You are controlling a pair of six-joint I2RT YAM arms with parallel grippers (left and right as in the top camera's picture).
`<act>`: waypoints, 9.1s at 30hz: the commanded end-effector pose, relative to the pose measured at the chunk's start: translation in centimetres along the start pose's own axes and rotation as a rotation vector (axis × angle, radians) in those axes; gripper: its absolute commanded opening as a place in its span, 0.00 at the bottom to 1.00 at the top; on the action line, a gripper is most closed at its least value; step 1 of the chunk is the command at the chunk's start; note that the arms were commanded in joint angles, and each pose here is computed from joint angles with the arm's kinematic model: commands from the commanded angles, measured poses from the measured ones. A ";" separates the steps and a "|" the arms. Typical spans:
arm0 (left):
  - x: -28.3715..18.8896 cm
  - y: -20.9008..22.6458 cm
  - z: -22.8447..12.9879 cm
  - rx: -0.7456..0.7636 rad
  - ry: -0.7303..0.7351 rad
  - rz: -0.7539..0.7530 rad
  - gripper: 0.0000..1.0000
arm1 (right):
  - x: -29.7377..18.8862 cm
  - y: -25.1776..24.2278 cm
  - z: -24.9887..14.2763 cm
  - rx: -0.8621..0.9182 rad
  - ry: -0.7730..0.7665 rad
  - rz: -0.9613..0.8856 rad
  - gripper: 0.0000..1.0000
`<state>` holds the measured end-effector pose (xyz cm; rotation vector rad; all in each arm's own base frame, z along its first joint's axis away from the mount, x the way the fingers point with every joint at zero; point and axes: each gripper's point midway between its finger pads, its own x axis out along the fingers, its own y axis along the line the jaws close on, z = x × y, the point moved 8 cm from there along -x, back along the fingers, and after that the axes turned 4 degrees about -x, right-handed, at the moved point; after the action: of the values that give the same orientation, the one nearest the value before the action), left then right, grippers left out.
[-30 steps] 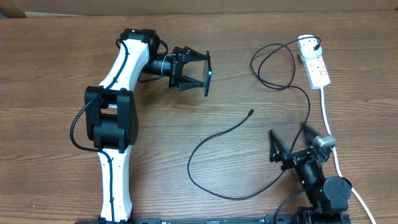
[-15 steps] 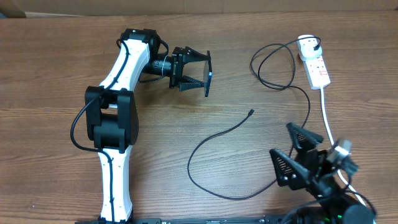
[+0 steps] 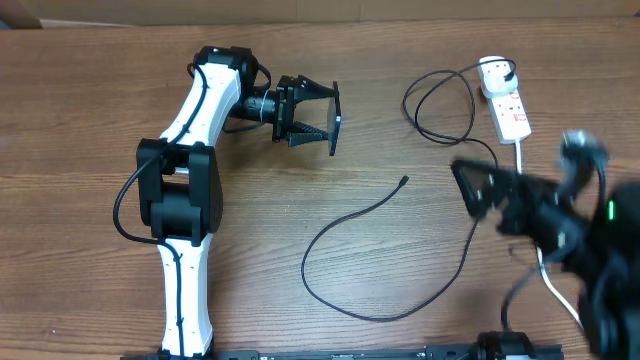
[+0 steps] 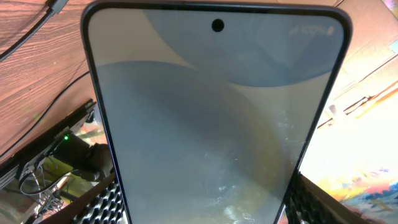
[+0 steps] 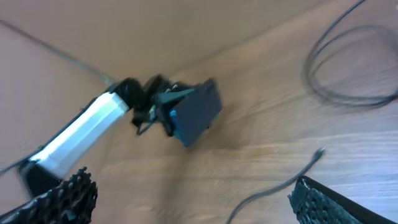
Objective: Plug charger to phone and switch on socket
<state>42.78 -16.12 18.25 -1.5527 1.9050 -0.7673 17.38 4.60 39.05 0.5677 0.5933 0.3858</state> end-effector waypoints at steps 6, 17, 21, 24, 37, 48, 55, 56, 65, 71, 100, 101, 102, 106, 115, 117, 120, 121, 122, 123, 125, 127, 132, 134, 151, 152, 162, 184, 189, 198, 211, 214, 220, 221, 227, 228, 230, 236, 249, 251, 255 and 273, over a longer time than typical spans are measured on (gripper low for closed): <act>1.3 -0.7 -0.5 0.015 0.037 -0.010 0.62 | 6.0 3.5 2.1 0.005 0.308 0.422 0.88; 2.2 0.0 -0.4 -0.054 0.013 0.067 0.63 | 14.2 3.1 -3.0 -0.017 0.195 -0.350 0.82; 2.7 0.1 -0.5 -0.105 0.019 0.076 0.63 | 15.7 3.7 -4.3 -0.046 0.085 -0.496 0.82; 3.1 0.1 -0.6 -0.137 0.025 0.083 0.63 | 17.2 4.2 -5.0 -0.055 0.048 -0.523 0.83; 4.3 0.3 -0.8 -0.150 0.040 0.103 0.62 | 20.2 4.7 -5.9 -0.034 0.073 -0.474 0.71; 4.3 0.3 -0.8 -0.126 0.038 0.109 0.62 | 22.0 3.7 -7.2 -0.047 0.132 -0.513 0.54; 4.3 0.3 -0.8 -0.122 0.038 0.109 0.63 | 22.1 3.8 -6.8 -0.050 0.098 -0.514 0.45; 4.3 0.3 -0.8 -0.122 0.038 0.109 0.63 | 22.1 3.9 -6.8 -0.050 0.096 -0.512 0.44; 4.4 0.3 -0.7 -0.105 0.038 0.108 0.63 | 22.2 3.9 -6.9 -0.047 0.105 -0.506 0.38; 4.4 0.3 -0.7 -0.083 0.040 0.106 0.63 | 22.3 3.8 -7.0 -0.049 0.109 -0.511 0.37; 4.5 0.3 -0.7 -0.062 0.043 0.108 0.63 | 22.8 3.4 -7.1 -0.055 0.106 -0.532 0.27; 4.5 0.3 -0.7 -0.059 0.044 0.108 0.63 | 22.8 3.4 -7.1 -0.054 0.106 -0.532 0.27; 4.5 0.3 -0.7 -0.058 0.044 0.109 0.63 | 22.8 3.4 -7.1 -0.054 0.105 -0.532 0.27; 4.6 0.3 -0.7 -0.047 0.045 0.110 0.63 | 22.9 3.5 -7.0 -0.051 0.100 -0.526 0.25; 4.6 0.3 -0.7 -0.047 0.045 0.110 0.63 | 23.2 3.4 -7.2 -0.052 0.103 -0.529 0.22; 4.6 0.3 -0.7 -0.047 0.046 0.110 0.63 | 23.2 3.4 -7.2 -0.052 0.103 -0.530 0.22; 4.6 0.3 -0.7 -0.047 0.046 0.110 0.63 | 23.2 3.4 -7.2 -0.053 0.103 -0.530 0.21; 4.6 0.3 -0.7 -0.047 0.046 0.110 0.63 | 23.2 3.4 -7.2 -0.053 0.103 -0.530 0.21; 4.6 0.3 -0.7 -0.047 0.046 0.110 0.63 | 23.2 3.4 -7.2 -0.053 0.103 -0.531 0.20; 4.6 0.3 -0.7 -0.048 0.046 0.110 0.63 | 23.2 3.4 -7.2 -0.053 0.103 -0.531 0.20; 4.6 0.3 -0.7 -0.048 0.045 0.110 0.63 | 23.2 3.4 -7.2 -0.053 0.103 -0.531 0.19; 4.6 0.3 -0.7 -0.047 0.046 0.110 0.63 | 23.2 3.4 -7.2 -0.054 0.101 -0.533 0.17; 4.6 0.3 -0.7 -0.047 0.045 0.110 0.63 | 23.2 3.4 -7.1 -0.055 0.098 -0.535 0.15; 4.6 0.3 -0.7 -0.047 0.046 0.110 0.63 | 23.2 3.4 -7.1 -0.055 0.098 -0.535 0.13; 4.6 0.2 -0.6 -0.028 0.045 0.109 0.67 | 23.0 3.2 -7.3 -0.059 0.111 -0.548 0.04; 4.6 0.2 -0.6 -0.019 0.045 0.108 0.66 | 23.0 3.2 -7.3 -0.059 0.111 -0.548 0.04; 2.8 -0.8 -0.2 0.161 0.054 0.015 0.67 | 22.3 3.8 -6.3 -0.056 0.071 -0.540 0.04; -7.1 -8.3 -16.8 0.934 -0.255 0.069 0.78 | 18.4 7.5 -1.2 0.018 -0.036 -0.392 0.04; -6.6 -7.8 -23.1 1.044 -0.454 0.373 0.77 | 16.4 7.0 1.3 0.108 -0.005 -0.278 0.04; -6.0 -6.6 -26.5 0.795 -0.851 0.650 0.80 | 15.3 3.6 6.2 0.325 0.113 0.011 0.04; -2.2 -9.9 -22.0 0.247 -1.001 0.229 0.96 | 14.0 3.4 8.5 0.688 0.257 0.255 0.04; -1.4 -9.8 -21.3 0.067 -0.952 0.142 0.96 | 13.8 4.2 8.8 0.755 0.292 0.312 0.04; 0.6 -11.3 -20.3 0.035 -0.735 0.049 0.91 | 13.7 5.1 8.9 0.874 0.340 0.340 0.04; 0.8 -11.8 -20.3 0.061 -0.704 0.034 0.91 | 13.7 5.2 8.8 0.876 0.347 0.342 0.04; 1.2 -13.1 -20.5 0.136 -0.655 -0.013 0.89 | 13.9 5.9 8.2 0.881 0.374 0.347 0.04; 1.2 -13.1 -20.5 0.132 -0.652 -0.014 0.89 | 13.9 6.0 8.2 0.883 0.377 0.347 0.04; 1.2 -13.1 -20.6 0.126 -0.650 -0.016 0.84 | 13.9 6.1 8.1 0.896 0.386 0.346 0.04; 1.5 -13.1 -21.0 0.079 -0.591 -0.027 0.73 | 14.0 6.5 7.8 0.894 0.396 0.349 0.04; 1.5 -13.1 -20.9 0.040 -0.605 -0.041 0.53 | 14.2 7.4 7.2 0.903 0.426 0.357 0.04; 1.5 -13.1 -20.9 0.034 -0.605 -0.043 0.52 | 14.2 7.5 7.2 0.901 0.429 0.358 0.04; 1.5 -13.1 -20.9 0.034 -0.605 -0.043 0.48 | 14.2 7.5 7.1 0.902 0.431 0.358 0.04; 1.3 -13.1 -20.7 0.034 -0.629 -0.045 0.31 | 14.1 7.6 7.1 0.900 0.437 0.361 0.04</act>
<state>36.04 -17.67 41.81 -1.5792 1.3960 -0.2693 31.89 14.58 40.74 1.5071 1.1232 0.5182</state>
